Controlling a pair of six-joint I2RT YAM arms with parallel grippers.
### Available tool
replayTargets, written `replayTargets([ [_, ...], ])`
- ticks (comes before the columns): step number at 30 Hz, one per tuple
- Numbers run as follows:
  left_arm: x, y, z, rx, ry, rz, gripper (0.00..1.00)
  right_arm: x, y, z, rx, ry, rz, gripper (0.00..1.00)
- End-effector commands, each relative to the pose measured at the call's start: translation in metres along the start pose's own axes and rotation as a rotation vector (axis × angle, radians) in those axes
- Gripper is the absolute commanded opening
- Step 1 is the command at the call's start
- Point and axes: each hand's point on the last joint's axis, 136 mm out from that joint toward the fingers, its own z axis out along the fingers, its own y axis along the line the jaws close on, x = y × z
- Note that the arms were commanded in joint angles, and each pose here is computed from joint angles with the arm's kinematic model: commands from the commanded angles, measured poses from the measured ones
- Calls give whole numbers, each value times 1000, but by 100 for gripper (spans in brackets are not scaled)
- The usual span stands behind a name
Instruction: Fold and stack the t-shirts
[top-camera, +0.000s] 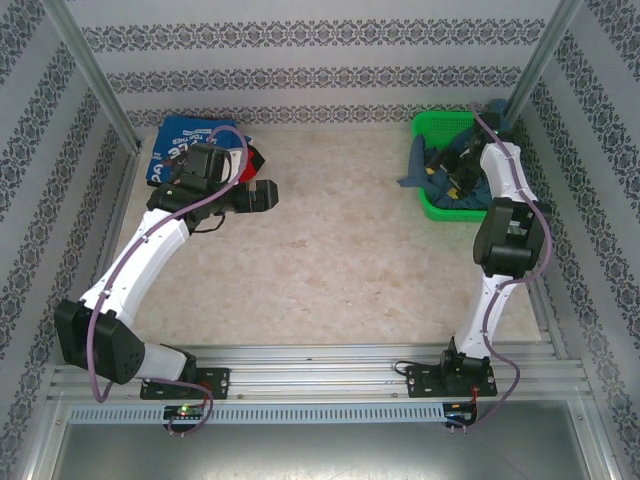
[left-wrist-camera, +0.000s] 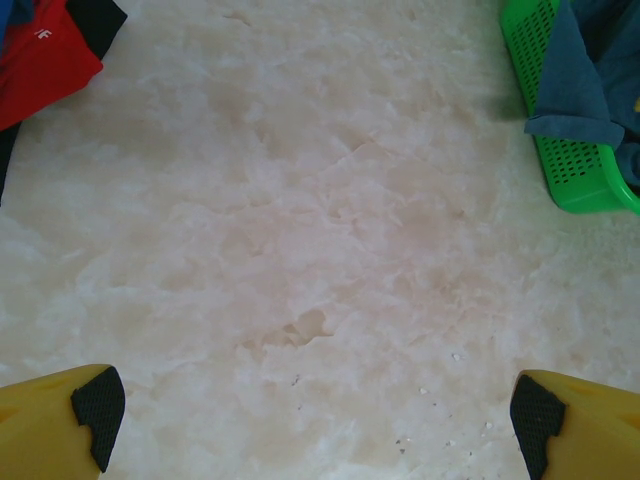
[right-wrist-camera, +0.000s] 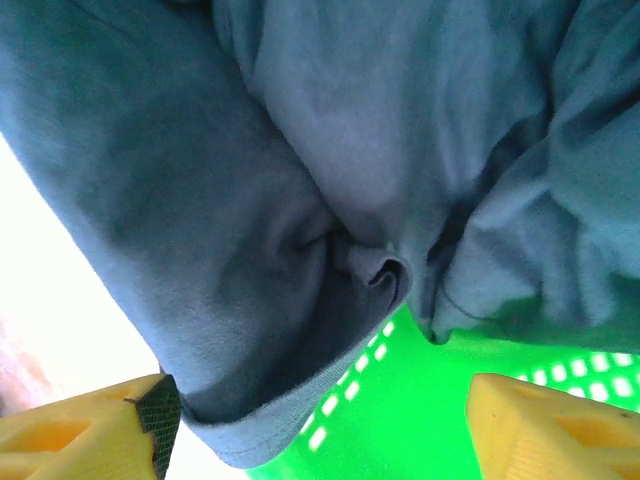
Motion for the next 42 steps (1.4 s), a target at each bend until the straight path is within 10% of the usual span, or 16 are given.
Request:
replayTargets([
  [1,1,0,-5,-4,-8,-23,100,9,7,18,-79,60,107,76],
  [10,2,2,-4,-13,-12,-28,100,10,-15,47,-89,68,257,68],
  [14,1,3,-6,-22,-20,-17,100,3,-13,50,-111,53,279,48],
  [18,-1,3,-8,-21,-24,-6,100,-15,2,24,-146,-27,245,9],
  [29,-10,-1,-9,-5,-68,10,100,-33,120,-156,-394,-330,-112,0],
  [42,-129,-61,-61,212,-348,4,100,136,316,-417,-1210,-400,-565,0],
])
